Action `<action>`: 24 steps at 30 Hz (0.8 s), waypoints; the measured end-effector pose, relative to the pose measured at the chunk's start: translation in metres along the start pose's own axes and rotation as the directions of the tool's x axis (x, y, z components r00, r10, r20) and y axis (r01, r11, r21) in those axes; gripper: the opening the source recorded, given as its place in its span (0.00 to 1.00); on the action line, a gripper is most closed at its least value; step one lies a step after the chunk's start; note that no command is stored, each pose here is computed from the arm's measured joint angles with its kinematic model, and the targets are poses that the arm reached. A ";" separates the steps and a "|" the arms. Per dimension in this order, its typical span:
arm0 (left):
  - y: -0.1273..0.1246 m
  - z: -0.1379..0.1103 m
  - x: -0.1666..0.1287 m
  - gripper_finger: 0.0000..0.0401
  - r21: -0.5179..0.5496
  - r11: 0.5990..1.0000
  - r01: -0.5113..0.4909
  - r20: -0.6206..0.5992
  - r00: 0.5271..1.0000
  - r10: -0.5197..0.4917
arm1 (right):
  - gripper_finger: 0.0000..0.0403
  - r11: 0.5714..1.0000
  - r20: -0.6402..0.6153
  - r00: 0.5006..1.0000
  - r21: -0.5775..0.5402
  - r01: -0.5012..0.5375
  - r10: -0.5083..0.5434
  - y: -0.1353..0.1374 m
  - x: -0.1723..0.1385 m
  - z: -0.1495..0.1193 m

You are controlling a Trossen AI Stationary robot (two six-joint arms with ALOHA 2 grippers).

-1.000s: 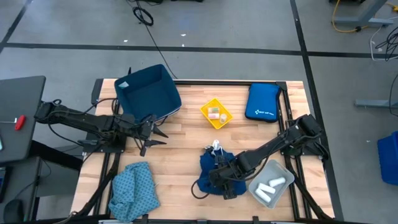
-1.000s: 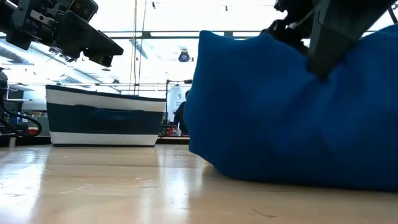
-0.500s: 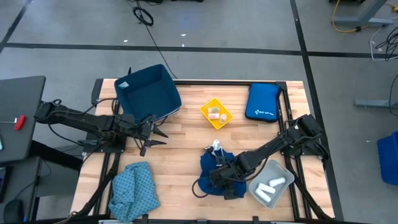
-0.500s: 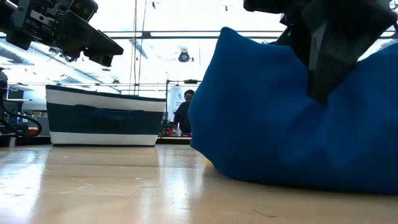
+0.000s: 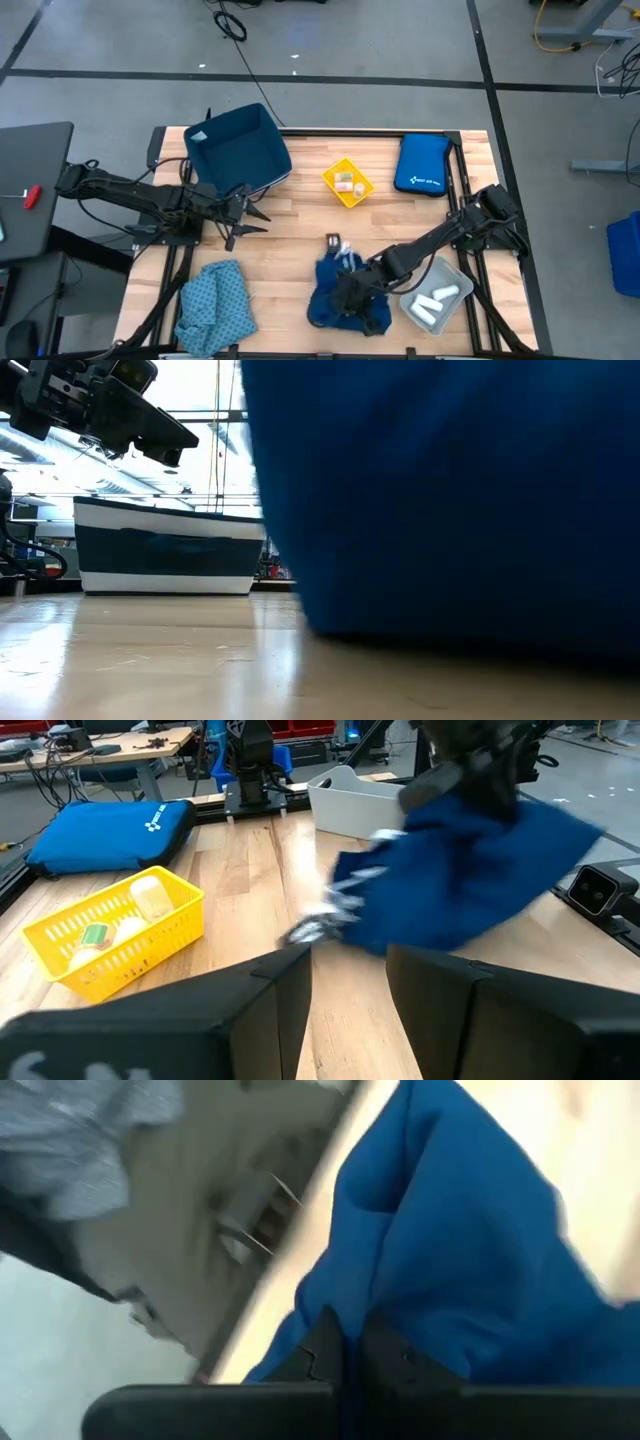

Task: Pick & place medical supplies in basket/bin
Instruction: Put the dark blue patient gown into the blue bin

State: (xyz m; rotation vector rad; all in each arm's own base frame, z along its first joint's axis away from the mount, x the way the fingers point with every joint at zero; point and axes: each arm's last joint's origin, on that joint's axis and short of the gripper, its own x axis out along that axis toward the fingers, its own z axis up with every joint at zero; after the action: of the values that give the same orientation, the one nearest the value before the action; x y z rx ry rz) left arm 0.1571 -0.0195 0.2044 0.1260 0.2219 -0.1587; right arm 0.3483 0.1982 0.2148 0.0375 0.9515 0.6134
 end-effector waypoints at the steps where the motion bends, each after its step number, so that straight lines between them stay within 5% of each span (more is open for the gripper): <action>1: 0.000 0.000 0.000 0.34 0.000 1.000 0.000 0.000 1.000 0.000 | 0.02 1.000 0.017 1.000 -0.012 -0.008 0.008 0.001 0.000 0.002; 4: 0.000 0.000 0.000 0.34 0.000 1.000 0.000 0.000 1.000 0.000 | 0.02 0.999 -0.009 0.999 0.000 0.041 -0.041 0.001 -0.008 0.000; 7: 0.000 0.000 0.000 0.34 0.000 1.000 0.001 0.002 1.000 -0.001 | 0.02 0.980 -0.094 0.977 0.050 0.195 -0.189 -0.007 -0.017 -0.009; 15: 0.000 0.001 0.000 0.34 0.001 1.000 -0.001 0.012 1.000 0.001 | 0.02 0.858 -0.311 0.836 0.104 0.503 -0.452 -0.038 -0.023 -0.032; 21: 0.000 0.002 0.000 0.34 -0.009 1.000 0.000 0.016 1.000 0.000 | 0.02 0.753 -0.364 0.726 0.091 0.651 -0.584 -0.068 -0.024 -0.037; 24: 0.000 0.002 0.000 0.34 -0.012 1.000 0.012 0.022 1.000 -0.012 | 0.02 0.743 -0.377 0.705 0.065 0.667 -0.600 -0.075 -0.023 -0.039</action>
State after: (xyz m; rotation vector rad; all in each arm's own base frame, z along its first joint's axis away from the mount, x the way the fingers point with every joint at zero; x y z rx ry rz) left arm 0.1576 -0.0200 0.2065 0.1106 0.2015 -0.1709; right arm 0.3440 0.1152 0.1875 -0.2252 1.2683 -0.1412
